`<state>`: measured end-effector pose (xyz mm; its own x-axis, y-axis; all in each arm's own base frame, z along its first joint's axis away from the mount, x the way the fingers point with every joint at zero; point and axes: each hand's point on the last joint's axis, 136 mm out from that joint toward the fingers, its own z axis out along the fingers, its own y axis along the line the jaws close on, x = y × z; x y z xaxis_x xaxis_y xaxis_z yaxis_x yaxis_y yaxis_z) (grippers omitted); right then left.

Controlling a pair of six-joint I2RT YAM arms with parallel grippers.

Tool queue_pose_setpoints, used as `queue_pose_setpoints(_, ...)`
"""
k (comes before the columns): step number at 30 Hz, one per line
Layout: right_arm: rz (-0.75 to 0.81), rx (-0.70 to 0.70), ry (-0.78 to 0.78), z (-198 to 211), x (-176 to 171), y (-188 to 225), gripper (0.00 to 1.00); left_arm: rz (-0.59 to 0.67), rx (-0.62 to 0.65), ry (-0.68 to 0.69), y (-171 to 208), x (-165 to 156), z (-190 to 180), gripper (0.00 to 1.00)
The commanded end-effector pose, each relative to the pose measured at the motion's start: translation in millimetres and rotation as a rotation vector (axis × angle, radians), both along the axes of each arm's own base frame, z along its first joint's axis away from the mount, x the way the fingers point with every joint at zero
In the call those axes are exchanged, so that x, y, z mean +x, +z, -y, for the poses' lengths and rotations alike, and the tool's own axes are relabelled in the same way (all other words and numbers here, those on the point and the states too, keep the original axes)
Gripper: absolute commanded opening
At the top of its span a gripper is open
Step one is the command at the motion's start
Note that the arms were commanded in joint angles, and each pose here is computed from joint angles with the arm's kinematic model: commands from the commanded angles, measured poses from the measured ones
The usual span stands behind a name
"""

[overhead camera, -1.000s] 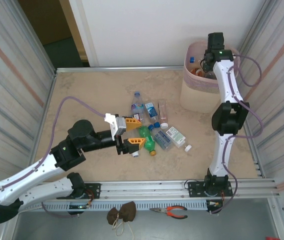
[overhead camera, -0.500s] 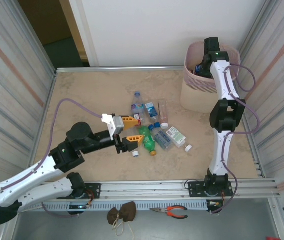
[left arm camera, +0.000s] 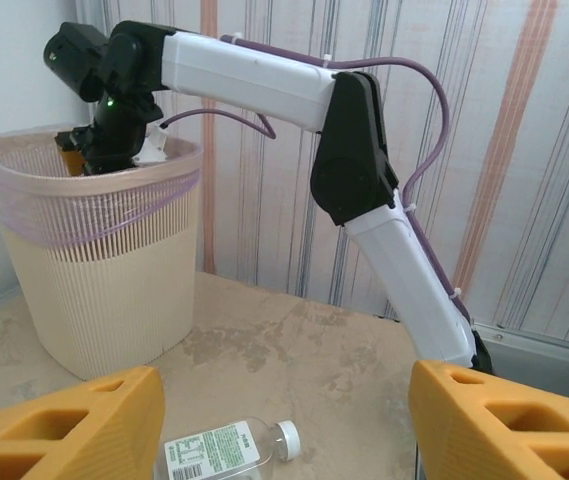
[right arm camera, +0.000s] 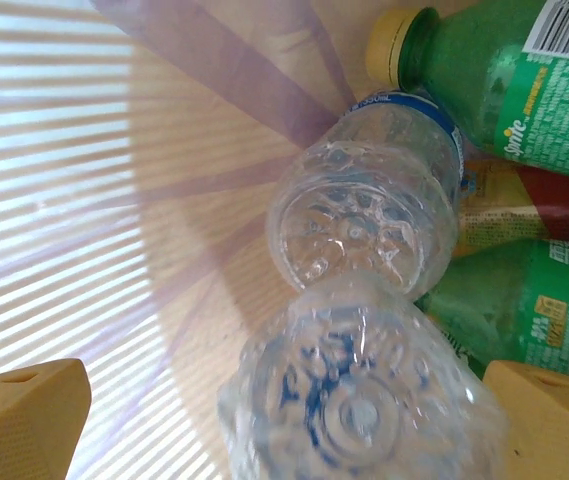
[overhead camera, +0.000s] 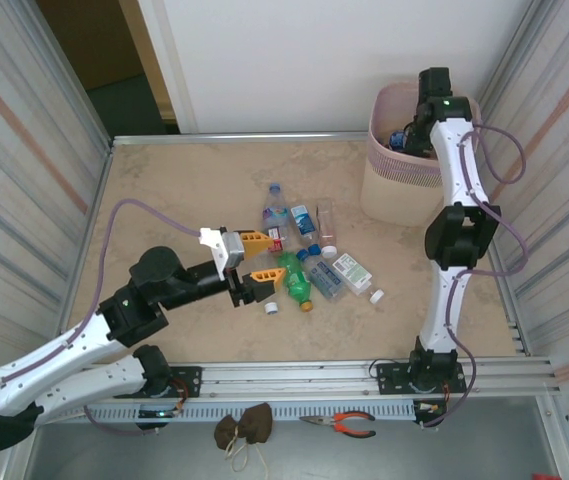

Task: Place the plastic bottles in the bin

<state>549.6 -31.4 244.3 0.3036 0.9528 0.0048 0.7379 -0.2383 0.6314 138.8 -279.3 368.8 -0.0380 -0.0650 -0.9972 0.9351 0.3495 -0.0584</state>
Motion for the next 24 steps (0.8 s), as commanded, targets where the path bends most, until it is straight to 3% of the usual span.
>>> queue_pose_setpoints(1,0.043,-0.017,0.018,5.2,-21.9,43.0,0.99,0.014,-0.053,0.04,11.8,3.7,-9.0,0.66)
queue_pose_setpoints(8,0.065,-0.102,0.124,11.2,-32.4,66.1,0.96,0.001,-0.058,0.068,10.3,7.1,-13.0,0.66)
queue_pose_setpoints(13,0.11,-0.235,0.267,15.9,-32.3,82.3,0.9,-0.021,-0.025,0.066,-0.2,11.7,-5.3,0.66)
queue_pose_setpoints(18,0.198,-0.473,0.574,10.5,-24.0,118.1,0.83,-0.081,0.061,0.144,-17.7,29.4,-2.4,0.65)
queue_pose_setpoints(24,0.209,-0.767,0.894,-4.2,-43.6,145.7,0.79,-0.164,0.186,0.254,-43.9,54.4,-3.3,0.65)
